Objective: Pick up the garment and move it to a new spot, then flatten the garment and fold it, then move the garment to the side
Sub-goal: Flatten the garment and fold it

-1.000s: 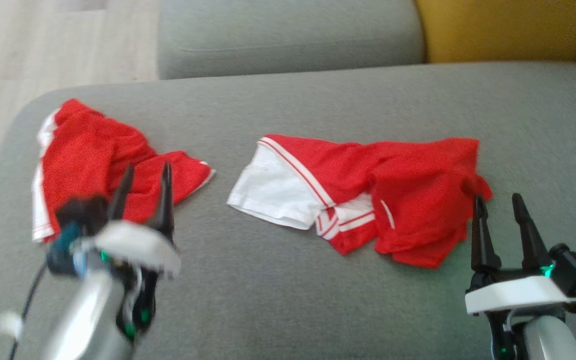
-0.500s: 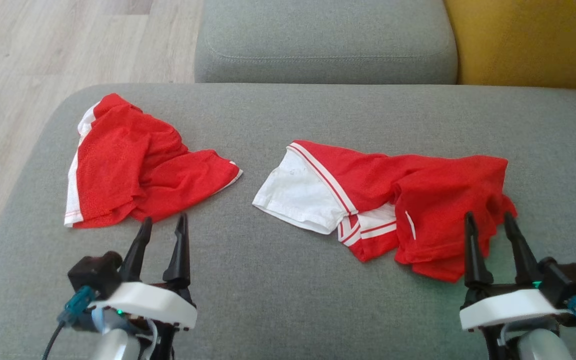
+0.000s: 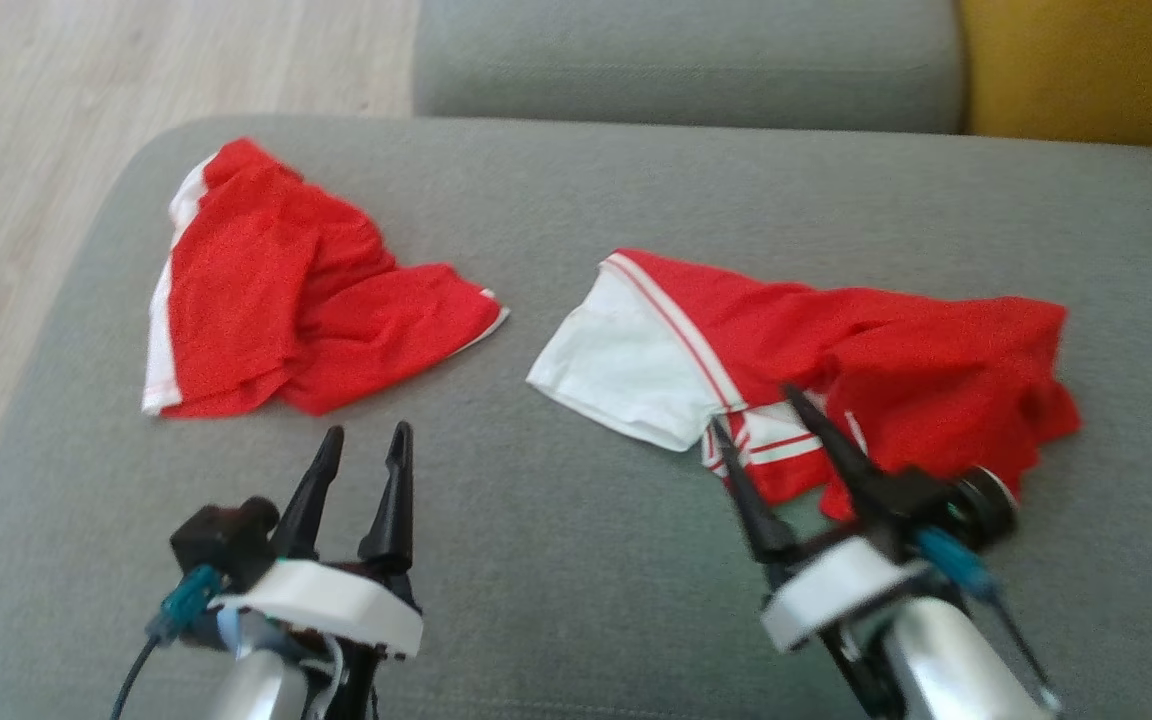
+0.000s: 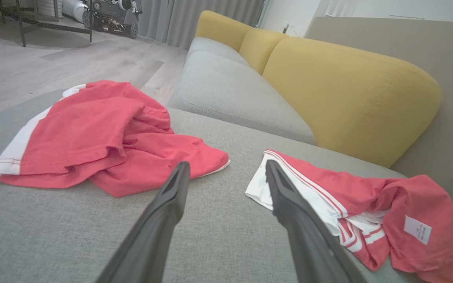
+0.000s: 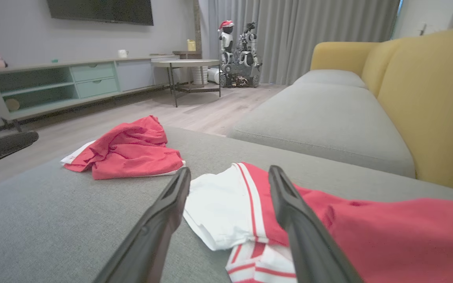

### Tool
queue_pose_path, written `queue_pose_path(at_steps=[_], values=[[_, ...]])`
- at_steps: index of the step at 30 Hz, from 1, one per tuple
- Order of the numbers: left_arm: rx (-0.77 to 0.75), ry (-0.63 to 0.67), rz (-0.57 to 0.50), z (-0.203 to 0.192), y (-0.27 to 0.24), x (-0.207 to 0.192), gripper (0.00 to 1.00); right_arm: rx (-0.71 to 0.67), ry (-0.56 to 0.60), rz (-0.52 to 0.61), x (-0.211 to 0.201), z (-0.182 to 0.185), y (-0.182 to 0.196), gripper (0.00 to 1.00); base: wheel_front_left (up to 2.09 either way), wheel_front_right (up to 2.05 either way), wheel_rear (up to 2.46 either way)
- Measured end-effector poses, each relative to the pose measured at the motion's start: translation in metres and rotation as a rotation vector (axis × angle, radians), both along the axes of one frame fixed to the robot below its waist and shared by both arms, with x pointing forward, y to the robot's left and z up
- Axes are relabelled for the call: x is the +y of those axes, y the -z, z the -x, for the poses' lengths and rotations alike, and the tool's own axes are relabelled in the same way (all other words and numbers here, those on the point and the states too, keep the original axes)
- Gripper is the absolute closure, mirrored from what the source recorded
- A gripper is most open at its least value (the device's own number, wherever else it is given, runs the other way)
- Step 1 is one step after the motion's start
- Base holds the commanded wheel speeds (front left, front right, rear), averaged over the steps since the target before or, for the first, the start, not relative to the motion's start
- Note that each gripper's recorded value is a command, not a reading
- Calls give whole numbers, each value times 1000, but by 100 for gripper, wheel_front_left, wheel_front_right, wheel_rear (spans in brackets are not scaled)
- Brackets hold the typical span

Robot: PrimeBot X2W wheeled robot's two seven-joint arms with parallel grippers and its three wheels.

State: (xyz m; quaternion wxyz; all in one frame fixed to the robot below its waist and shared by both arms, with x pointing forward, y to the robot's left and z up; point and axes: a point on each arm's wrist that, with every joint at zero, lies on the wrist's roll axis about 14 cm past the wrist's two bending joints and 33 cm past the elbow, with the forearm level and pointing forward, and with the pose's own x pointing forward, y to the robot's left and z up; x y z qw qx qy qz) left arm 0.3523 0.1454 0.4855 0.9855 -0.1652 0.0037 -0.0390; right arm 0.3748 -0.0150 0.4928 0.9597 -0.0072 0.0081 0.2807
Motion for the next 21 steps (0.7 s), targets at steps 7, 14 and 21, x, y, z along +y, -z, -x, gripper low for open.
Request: queue_pose_path(at_steps=[7, 14, 21], values=[[12, -48, -1, -4, 4, 17, 0, 70, -208, 205, 59, -14, 35, 0, 0, 0, 0], [69, -119, -6, 5, 20, 39, 0, 171, -278, 432, 64, -37, 86, 0, 0, 0, 0], [80, -148, 17, 1, 22, 48, 0, 262, -303, 554, 60, -45, 122, 0, 0, 0, 0]])
